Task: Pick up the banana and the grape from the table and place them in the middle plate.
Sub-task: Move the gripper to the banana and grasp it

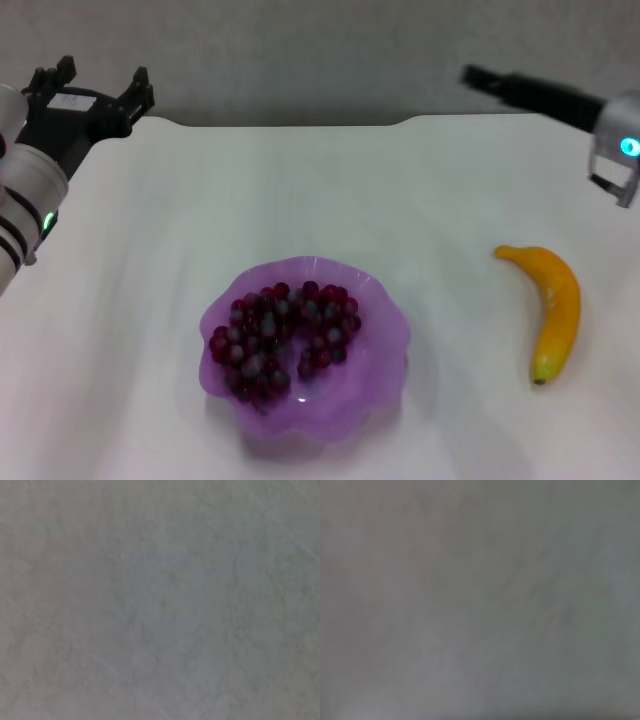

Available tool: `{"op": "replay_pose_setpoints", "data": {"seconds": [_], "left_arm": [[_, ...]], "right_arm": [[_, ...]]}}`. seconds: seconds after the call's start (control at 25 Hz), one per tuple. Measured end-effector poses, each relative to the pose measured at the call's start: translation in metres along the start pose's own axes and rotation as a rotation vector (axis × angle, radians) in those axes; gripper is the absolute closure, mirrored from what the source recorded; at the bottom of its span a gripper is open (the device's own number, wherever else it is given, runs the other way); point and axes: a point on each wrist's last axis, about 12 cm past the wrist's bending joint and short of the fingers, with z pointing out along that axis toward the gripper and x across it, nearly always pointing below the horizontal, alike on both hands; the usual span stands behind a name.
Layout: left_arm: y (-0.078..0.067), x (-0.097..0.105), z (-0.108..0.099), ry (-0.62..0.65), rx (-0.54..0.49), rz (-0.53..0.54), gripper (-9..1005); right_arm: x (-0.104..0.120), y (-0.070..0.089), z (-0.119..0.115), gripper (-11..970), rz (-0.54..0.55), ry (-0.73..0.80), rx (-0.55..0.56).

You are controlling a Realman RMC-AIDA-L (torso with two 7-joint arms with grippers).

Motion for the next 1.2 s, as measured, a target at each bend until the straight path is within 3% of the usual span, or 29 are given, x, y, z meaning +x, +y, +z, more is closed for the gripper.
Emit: {"op": "replay_pose_setpoints", "data": {"seconds": [0.12, 0.16, 0.28, 0.52, 0.68, 0.84, 1.0, 1.2], "left_arm": [[0.002, 0.004, -0.002, 0.013, -0.005, 0.002, 118], [0.003, 0.006, -0.003, 0.018, -0.008, 0.002, 118], [0.006, 0.008, -0.005, 0.025, -0.015, 0.003, 118], [0.008, 0.011, -0.007, 0.033, -0.021, 0.000, 117], [0.012, 0.016, -0.011, 0.046, -0.032, 0.000, 117], [0.012, 0.016, -0.011, 0.047, -0.032, 0.001, 117], [0.013, 0.015, -0.010, 0.044, -0.031, 0.002, 117], [0.011, 0.015, -0.009, 0.045, -0.028, 0.002, 117]], "right_arm": [[0.023, 0.010, 0.012, 128, 0.038, 0.137, -0.022], [0.042, 0.018, 0.019, 128, -0.003, 0.185, 0.021], [0.047, 0.020, 0.025, 128, -0.093, 0.190, 0.116], [0.052, 0.000, 0.032, 128, -0.187, 0.280, 0.299], [0.047, 0.009, 0.046, 128, -0.325, 0.306, 0.405], [0.053, 0.016, 0.045, 128, -0.338, 0.283, 0.354], [0.057, 0.016, 0.016, 128, -0.355, 0.146, 0.312], [0.013, 0.068, 0.001, 128, -0.425, -0.097, 0.227]]}}
